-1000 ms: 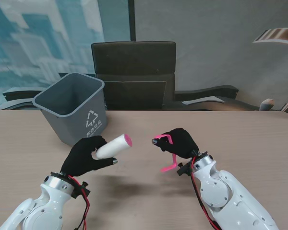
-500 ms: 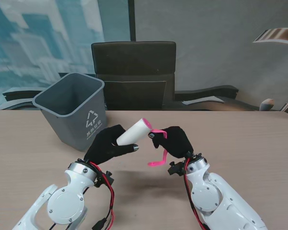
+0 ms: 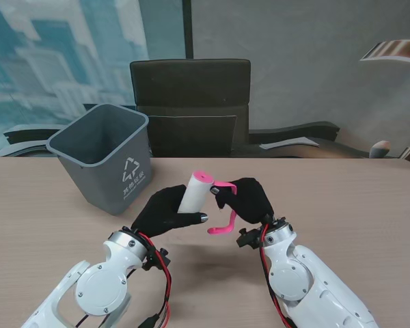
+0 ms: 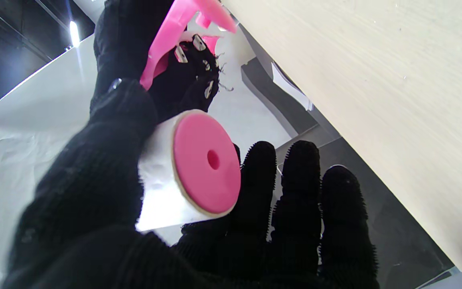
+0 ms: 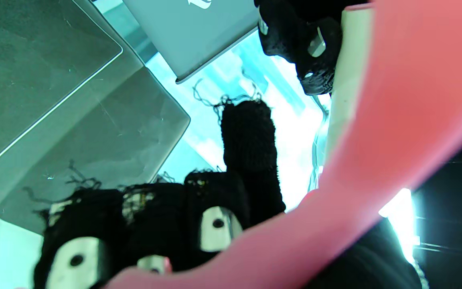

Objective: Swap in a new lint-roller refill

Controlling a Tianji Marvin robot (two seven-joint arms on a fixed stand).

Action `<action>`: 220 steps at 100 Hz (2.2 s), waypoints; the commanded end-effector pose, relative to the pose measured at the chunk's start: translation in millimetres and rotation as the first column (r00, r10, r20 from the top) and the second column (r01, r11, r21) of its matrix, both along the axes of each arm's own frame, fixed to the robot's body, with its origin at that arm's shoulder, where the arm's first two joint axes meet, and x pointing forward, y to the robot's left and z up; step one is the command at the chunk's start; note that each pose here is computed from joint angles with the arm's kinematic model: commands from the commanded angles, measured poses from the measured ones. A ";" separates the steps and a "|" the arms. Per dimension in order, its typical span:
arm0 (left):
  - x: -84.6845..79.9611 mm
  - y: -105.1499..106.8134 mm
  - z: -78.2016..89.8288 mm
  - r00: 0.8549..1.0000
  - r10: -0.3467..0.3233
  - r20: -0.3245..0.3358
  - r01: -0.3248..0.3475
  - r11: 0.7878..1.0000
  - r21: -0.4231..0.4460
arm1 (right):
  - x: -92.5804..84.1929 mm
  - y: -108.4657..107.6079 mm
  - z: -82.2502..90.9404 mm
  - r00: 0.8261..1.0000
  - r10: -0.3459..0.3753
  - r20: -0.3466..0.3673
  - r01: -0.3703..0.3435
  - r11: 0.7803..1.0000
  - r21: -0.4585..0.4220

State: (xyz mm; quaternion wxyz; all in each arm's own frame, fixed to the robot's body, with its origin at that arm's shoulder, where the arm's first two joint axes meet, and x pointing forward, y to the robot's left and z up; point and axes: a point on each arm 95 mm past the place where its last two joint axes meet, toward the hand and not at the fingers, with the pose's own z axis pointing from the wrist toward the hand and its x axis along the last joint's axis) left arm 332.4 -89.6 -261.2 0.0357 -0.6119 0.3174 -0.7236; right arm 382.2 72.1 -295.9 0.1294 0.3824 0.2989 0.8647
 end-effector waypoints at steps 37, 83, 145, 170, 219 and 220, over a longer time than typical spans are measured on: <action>0.6 -10.4 -7.1 0.996 -0.054 -0.064 0.054 0.999 0.000 | -5.1 9.9 2.2 0.999 0.044 0.016 -0.044 0.999 0.014; -3.0 -14.8 0.7 0.988 -0.052 -0.147 0.036 0.994 -0.106 | -7.1 6.2 4.2 0.996 0.004 0.087 -0.003 1.000 -0.015; -5.1 -31.6 -8.8 0.967 -0.135 -0.215 0.111 0.987 -0.119 | -8.9 8.8 8.2 0.995 -0.035 0.089 0.035 0.999 -0.006; -4.6 -33.9 -9.7 0.966 -0.136 -0.219 0.112 0.987 -0.118 | -10.8 12.3 9.4 0.996 -0.037 0.077 0.036 0.999 0.008; -7.0 -37.6 -11.8 0.961 -0.157 -0.228 0.129 0.983 -0.130 | -11.2 16.4 10.7 0.997 -0.045 0.064 0.044 0.999 0.024; -7.1 -37.7 -11.8 0.961 -0.157 -0.228 0.130 0.983 -0.131 | -11.2 16.4 10.7 0.997 -0.046 0.064 0.044 0.999 0.023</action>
